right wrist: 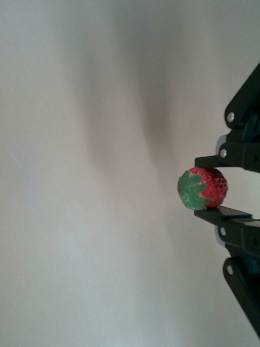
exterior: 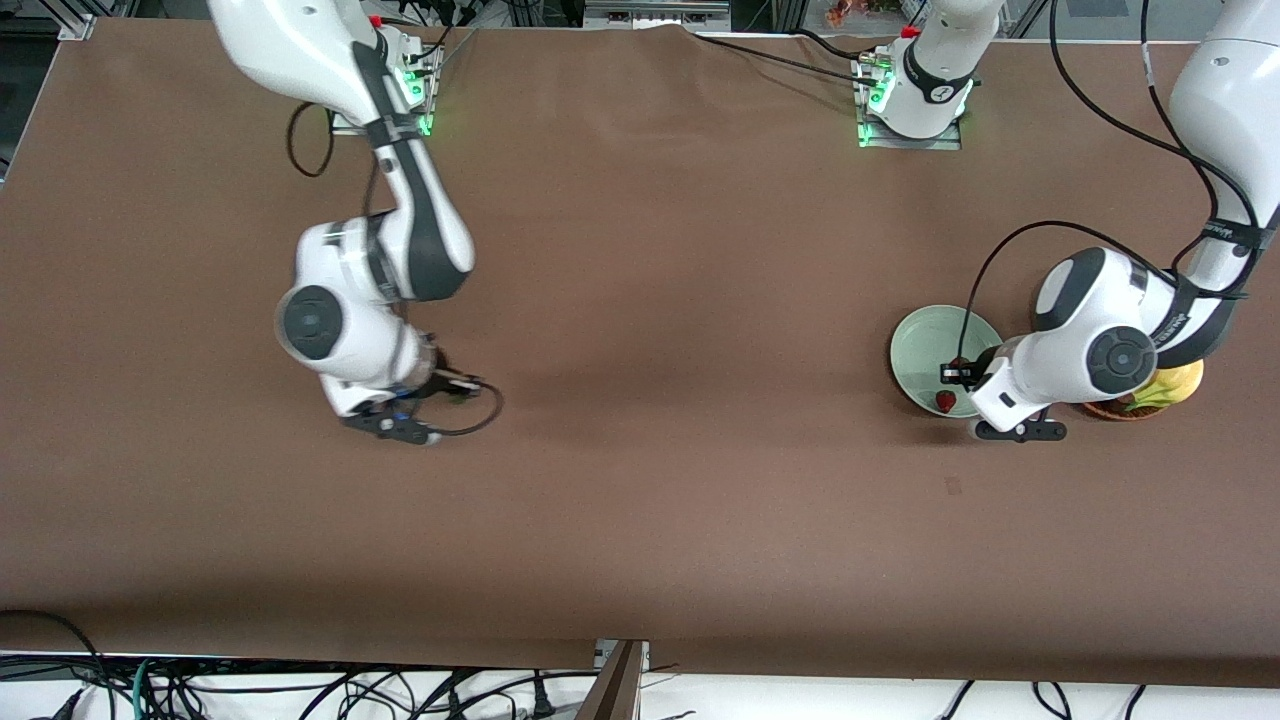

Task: Collect all strawberries into plate
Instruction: 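Place the second strawberry on the plate while the right gripper lifts the third, then set the third strawberry mid-table with the right gripper while the left gripper withdraws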

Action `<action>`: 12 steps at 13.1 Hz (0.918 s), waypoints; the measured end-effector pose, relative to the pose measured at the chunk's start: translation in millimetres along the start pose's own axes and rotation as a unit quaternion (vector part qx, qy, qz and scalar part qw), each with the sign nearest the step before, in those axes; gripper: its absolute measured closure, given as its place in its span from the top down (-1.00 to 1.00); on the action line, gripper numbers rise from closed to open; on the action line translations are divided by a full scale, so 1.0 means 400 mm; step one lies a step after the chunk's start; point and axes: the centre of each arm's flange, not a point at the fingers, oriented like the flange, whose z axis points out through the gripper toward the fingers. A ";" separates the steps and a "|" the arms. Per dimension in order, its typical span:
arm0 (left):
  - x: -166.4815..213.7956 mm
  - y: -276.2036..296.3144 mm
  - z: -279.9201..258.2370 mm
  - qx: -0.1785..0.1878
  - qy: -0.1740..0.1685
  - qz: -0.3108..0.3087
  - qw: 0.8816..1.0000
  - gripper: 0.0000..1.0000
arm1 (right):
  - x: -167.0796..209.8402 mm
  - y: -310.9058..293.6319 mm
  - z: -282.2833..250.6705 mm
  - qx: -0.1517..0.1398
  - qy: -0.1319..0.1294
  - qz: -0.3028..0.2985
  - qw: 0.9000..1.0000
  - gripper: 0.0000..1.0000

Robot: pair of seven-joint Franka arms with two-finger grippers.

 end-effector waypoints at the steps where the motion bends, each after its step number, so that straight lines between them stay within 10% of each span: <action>1: -0.002 -0.010 0.006 -0.001 -0.003 0.002 1.000 -0.43 | -0.047 -0.086 0.025 0.012 -0.003 0.021 1.000 -0.36; 9: -0.009 0.026 -0.001 0.002 -0.007 0.017 1.000 1.00 | -0.404 -0.468 0.276 0.089 0.048 0.114 0.988 -0.36; 12: -0.012 0.077 -0.081 0.007 0.014 0.031 0.999 1.00 | -0.458 -0.490 0.350 0.091 0.061 0.122 0.987 -0.34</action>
